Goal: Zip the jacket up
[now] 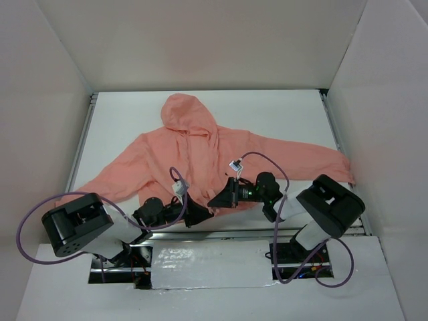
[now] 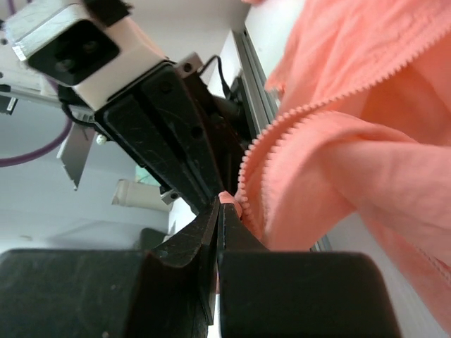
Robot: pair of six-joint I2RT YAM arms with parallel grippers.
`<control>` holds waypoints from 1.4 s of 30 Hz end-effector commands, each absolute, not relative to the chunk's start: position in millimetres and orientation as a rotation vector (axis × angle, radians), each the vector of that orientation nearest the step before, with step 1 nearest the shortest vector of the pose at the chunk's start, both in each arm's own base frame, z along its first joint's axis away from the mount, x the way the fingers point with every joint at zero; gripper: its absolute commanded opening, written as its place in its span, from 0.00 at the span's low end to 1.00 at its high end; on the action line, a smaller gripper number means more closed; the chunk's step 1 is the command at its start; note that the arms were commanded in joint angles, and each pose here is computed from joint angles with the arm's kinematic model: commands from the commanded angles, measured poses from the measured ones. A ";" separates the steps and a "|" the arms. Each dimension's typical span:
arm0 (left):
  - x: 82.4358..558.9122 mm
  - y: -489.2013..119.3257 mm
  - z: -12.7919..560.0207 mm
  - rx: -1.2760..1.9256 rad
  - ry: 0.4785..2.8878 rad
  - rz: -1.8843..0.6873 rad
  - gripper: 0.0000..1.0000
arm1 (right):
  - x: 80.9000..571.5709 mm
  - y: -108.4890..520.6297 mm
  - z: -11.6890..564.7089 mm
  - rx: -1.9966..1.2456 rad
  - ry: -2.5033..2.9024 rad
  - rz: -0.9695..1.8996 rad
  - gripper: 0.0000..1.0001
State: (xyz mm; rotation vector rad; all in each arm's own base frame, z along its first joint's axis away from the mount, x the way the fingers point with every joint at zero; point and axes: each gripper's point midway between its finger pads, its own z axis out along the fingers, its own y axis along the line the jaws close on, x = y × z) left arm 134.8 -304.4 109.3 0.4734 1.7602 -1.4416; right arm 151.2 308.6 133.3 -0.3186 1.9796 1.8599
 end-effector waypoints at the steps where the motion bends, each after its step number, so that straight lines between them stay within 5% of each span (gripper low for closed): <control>1: 106.8 -309.5 128.9 0.626 1.646 -1.561 0.00 | 156.7 306.9 230.2 -0.529 1.385 1.914 0.00; 29: 102.6 -305.8 132.9 0.678 1.614 -1.537 0.00 | 244.2 317.5 229.5 -0.364 1.562 1.482 0.00; 36: 116.5 -300.0 121.6 0.606 1.690 -1.446 0.00 | 307.5 329.9 235.5 -0.376 1.628 1.363 0.00; 42: 122.3 -295.4 116.0 0.576 1.729 -1.383 0.00 | 412.0 331.9 230.6 -0.284 1.684 1.294 0.00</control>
